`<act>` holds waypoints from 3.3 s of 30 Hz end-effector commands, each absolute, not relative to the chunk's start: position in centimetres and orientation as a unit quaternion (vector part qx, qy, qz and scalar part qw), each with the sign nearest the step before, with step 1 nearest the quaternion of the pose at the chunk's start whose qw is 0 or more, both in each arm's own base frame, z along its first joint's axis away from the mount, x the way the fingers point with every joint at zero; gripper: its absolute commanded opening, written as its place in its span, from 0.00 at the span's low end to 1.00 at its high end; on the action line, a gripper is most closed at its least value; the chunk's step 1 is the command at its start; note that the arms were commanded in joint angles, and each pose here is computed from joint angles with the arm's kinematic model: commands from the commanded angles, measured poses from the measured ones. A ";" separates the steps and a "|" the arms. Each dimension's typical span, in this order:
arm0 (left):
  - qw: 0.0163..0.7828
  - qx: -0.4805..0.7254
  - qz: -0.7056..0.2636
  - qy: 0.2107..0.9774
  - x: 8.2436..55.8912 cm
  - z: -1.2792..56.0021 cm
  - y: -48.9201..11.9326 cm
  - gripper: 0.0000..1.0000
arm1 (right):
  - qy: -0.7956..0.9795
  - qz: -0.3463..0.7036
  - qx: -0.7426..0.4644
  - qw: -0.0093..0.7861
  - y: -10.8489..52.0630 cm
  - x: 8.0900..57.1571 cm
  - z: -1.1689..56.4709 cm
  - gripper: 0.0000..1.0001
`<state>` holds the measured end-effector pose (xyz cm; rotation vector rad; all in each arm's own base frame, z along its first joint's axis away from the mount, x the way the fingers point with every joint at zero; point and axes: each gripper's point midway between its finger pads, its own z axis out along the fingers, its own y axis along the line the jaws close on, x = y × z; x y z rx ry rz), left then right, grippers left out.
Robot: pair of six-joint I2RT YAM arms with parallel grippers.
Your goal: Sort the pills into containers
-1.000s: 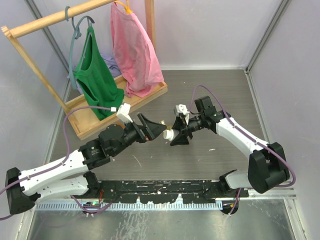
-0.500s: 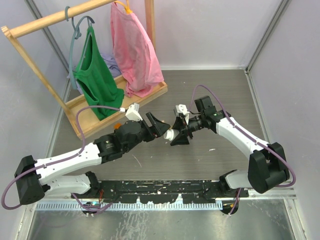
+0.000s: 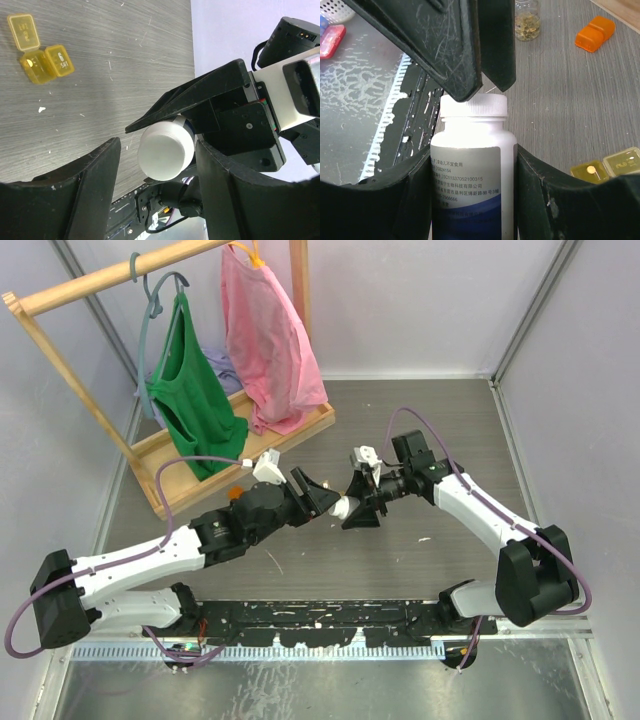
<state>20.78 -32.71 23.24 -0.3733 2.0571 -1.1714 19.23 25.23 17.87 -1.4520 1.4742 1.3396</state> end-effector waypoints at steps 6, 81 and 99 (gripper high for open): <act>0.360 -0.137 -0.497 0.778 20.5 25.4 -33.8 0.61 | 0.535 0.541 -0.547 0.350 25.6 19.6 20.7 0.01; 0.420 -0.224 -0.466 0.746 21.8 27.2 -28.8 0.99 | 0.539 0.532 -0.540 0.366 25.1 20.1 20.7 0.01; 0.372 -0.208 -0.506 0.750 22.3 26.7 -34.3 0.79 | 0.539 0.535 -0.540 0.363 25.2 20.1 20.7 0.01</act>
